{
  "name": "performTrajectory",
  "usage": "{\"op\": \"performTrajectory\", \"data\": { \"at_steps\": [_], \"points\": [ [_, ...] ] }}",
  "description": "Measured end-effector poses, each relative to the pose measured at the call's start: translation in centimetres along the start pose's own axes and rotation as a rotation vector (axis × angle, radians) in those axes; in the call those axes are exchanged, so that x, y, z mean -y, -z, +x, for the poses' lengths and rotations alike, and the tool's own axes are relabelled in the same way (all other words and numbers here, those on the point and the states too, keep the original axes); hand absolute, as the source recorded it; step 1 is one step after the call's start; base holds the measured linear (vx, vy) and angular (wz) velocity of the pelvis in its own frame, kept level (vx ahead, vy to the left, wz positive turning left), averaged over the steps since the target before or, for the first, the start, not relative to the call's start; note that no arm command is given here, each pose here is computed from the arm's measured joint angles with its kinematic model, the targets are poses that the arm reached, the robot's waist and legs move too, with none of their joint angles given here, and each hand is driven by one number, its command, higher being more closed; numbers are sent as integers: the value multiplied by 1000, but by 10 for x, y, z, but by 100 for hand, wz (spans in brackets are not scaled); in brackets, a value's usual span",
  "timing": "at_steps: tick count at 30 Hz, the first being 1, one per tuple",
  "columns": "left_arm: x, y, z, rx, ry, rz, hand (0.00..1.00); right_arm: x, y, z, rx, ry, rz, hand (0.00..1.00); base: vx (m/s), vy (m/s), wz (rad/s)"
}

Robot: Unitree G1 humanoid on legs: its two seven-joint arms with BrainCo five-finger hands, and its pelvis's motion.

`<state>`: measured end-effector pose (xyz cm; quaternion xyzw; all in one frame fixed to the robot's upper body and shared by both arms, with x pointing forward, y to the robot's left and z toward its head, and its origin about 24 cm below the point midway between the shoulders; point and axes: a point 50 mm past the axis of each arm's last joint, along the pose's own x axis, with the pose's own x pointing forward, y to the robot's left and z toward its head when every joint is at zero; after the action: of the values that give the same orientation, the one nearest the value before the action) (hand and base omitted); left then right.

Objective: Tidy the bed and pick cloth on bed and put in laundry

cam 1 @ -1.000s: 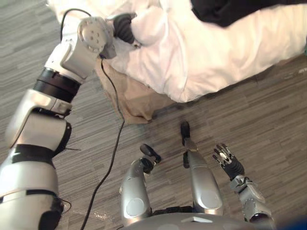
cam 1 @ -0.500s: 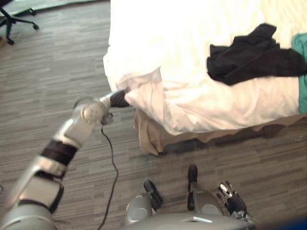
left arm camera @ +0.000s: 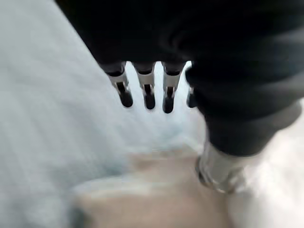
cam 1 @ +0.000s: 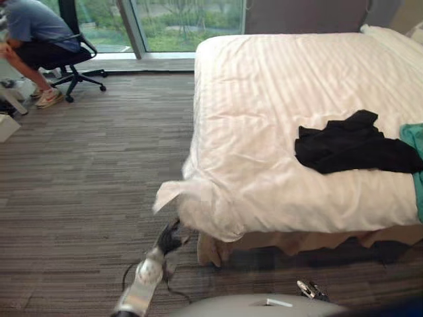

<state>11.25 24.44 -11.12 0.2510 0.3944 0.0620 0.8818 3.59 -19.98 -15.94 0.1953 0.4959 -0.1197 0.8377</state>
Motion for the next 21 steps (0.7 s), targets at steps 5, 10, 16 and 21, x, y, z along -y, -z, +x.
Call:
{"op": "performTrajectory", "data": {
  "at_steps": [5,10,16,21],
  "points": [
    [-21,64,-17,-262,-161,-59,0,-9,-8,7,-23,-28,11,0,-96,-42,5],
    [15,87,-31,-385,-56,-205,0,-13,-14,11,-15,-32,78,0,-96,-23,13],
    [59,80,-38,-385,99,-471,0,-16,-17,14,16,45,174,0,-17,-12,-4],
    [62,63,-27,-325,99,-621,0,-26,-50,23,153,83,202,100,52,1,-11]
  ]
}}
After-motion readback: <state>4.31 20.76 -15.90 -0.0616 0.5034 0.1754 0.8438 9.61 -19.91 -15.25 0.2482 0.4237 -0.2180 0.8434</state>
